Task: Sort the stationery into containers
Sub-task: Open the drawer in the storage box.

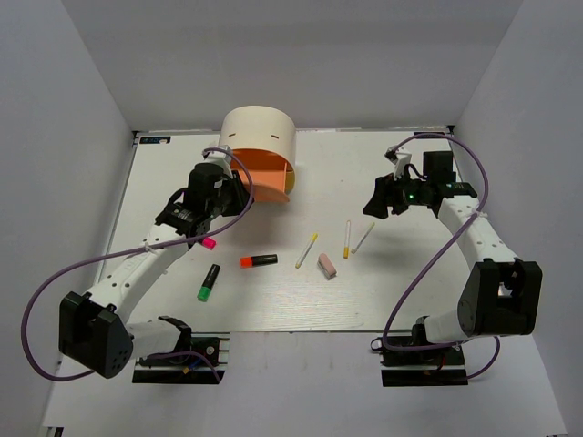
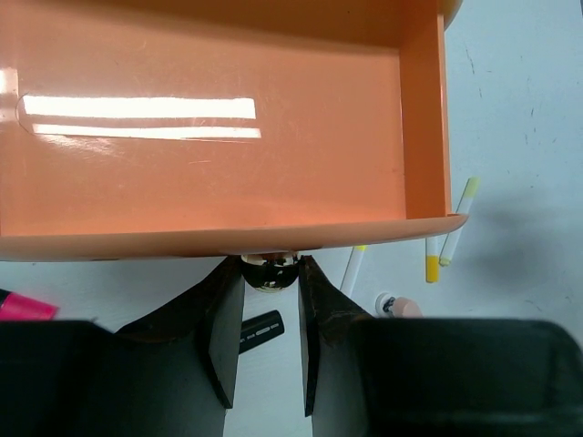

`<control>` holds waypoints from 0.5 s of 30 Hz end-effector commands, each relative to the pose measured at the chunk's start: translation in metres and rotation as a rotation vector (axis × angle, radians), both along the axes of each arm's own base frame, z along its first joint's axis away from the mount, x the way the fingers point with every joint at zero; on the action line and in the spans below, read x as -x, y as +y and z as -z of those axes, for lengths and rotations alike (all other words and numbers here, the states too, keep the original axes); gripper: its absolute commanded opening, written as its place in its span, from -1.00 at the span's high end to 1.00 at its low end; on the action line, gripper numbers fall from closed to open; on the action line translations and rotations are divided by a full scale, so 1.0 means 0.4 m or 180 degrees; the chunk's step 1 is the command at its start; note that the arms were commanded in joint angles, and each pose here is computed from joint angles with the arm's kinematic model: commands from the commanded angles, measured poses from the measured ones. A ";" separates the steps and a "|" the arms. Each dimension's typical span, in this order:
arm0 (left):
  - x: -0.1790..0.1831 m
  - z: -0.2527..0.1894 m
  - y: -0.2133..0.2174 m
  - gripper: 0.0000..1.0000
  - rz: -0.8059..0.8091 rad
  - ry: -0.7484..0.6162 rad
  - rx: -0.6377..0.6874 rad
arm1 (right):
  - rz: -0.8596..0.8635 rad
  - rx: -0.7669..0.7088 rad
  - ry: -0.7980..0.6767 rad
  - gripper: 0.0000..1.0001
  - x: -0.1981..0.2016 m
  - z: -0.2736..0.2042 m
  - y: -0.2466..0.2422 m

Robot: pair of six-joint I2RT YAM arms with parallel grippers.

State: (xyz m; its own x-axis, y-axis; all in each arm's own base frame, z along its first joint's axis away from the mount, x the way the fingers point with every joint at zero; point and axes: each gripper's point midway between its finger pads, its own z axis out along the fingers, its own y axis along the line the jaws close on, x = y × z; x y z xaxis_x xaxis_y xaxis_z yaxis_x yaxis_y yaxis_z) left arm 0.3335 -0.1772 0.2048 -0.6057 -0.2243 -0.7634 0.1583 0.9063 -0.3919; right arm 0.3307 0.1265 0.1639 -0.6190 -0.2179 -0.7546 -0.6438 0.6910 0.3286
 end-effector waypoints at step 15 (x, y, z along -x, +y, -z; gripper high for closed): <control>-0.022 -0.102 -0.015 0.40 -0.0054 -0.0370 0.0271 | -0.0060 -0.0037 -0.0079 -0.43 0.020 -0.007 0.005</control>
